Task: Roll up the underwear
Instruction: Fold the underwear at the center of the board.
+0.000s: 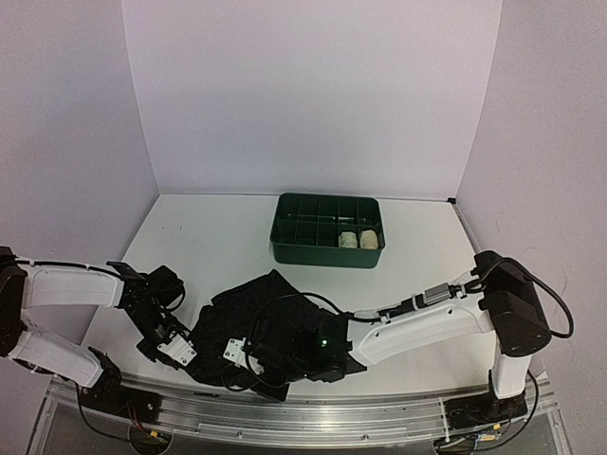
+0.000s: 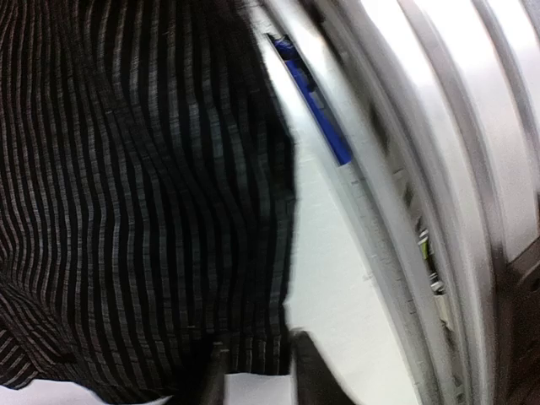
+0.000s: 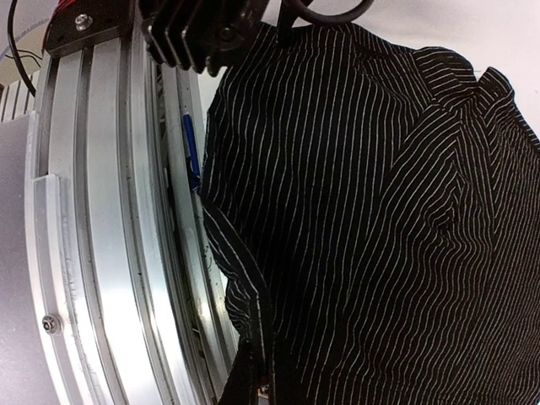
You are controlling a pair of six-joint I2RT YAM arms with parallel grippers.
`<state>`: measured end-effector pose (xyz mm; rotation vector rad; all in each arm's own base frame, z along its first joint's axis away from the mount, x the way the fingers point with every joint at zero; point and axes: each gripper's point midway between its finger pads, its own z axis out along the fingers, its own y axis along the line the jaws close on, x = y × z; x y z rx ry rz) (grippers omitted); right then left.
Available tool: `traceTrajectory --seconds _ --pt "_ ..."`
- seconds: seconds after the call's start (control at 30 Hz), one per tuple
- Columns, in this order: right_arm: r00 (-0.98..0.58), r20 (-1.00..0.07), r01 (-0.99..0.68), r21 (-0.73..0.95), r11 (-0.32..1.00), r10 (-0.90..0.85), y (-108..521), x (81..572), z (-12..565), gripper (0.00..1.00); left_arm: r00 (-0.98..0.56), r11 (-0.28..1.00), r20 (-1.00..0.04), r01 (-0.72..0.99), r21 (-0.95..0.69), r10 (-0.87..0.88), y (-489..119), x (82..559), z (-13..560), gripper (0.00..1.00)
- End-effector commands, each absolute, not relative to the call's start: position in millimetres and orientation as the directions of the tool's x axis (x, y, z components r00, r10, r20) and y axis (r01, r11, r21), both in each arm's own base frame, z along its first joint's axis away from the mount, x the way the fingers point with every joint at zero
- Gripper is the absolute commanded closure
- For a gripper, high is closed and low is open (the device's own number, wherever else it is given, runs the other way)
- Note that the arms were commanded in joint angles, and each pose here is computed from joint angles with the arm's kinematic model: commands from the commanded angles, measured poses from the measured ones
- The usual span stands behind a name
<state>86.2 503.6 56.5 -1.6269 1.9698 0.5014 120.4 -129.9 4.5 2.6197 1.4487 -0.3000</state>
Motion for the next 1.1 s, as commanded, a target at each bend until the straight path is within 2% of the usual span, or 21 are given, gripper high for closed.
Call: traceTrajectory --seconds 0.0,0.07,0.1,0.3,0.4,0.47,0.57,0.67,0.83,1.07 --pt "-0.16 -0.645 -0.973 -0.025 0.23 -0.747 501 90 78 1.0 0.45 -0.456 -0.182 0.89 0.009 0.874 -129 135 -1 0.85" --pt "-0.176 -0.649 -0.969 -0.02 0.247 -0.74 498 92 81 1.0 0.423 -0.427 -0.185 0.904 0.018 0.887 -133 141 7 0.99" --pt "-0.193 -0.651 -0.965 -0.011 0.264 -0.734 497 93 83 1.0 0.407 -0.41 -0.184 0.912 0.022 0.895 -134 145 12 1.0" --pt "-0.297 -0.652 -0.94 0.071 0.334 -0.698 486 88 92 1.0 0.346 -0.335 -0.172 0.938 0.09 0.922 -135 170 52 1.0" --pt "-0.356 -0.649 -0.92 0.115 0.375 -0.673 480 82 95 1.0 0.317 -0.309 -0.165 0.948 0.073 0.934 -130 170 74 1.0" --pt "-0.42 -0.647 -0.888 0.149 0.435 -0.636 475 84 101 1.0 0.304 -0.304 -0.183 0.952 0.03 0.935 -130 162 88 1.0" --pt "-0.576 -0.616 -0.785 0.235 0.573 -0.537 456 109 105 1.0 0.28 -0.275 -0.213 0.96 0.055 0.936 -141 174 106 1.0" --pt "-0.661 -0.616 -0.681 0.253 0.687 -0.429 436 144 111 1.0 0.238 -0.216 -0.239 0.97 0.114 0.941 -161 207 120 1.0" --pt "-0.739 -0.574 -0.563 0.238 0.791 -0.353 405 183 98 1.0 0.134 -0.082 -0.284 0.979 0.189 0.949 -200 278 134 1.0" --pt "-0.797 -0.539 -0.42 0.168 0.892 -0.273 360 224 75 1.0 0.058 -0.003 -0.266 0.979 0.202 0.962 -229 341 112 1.0"
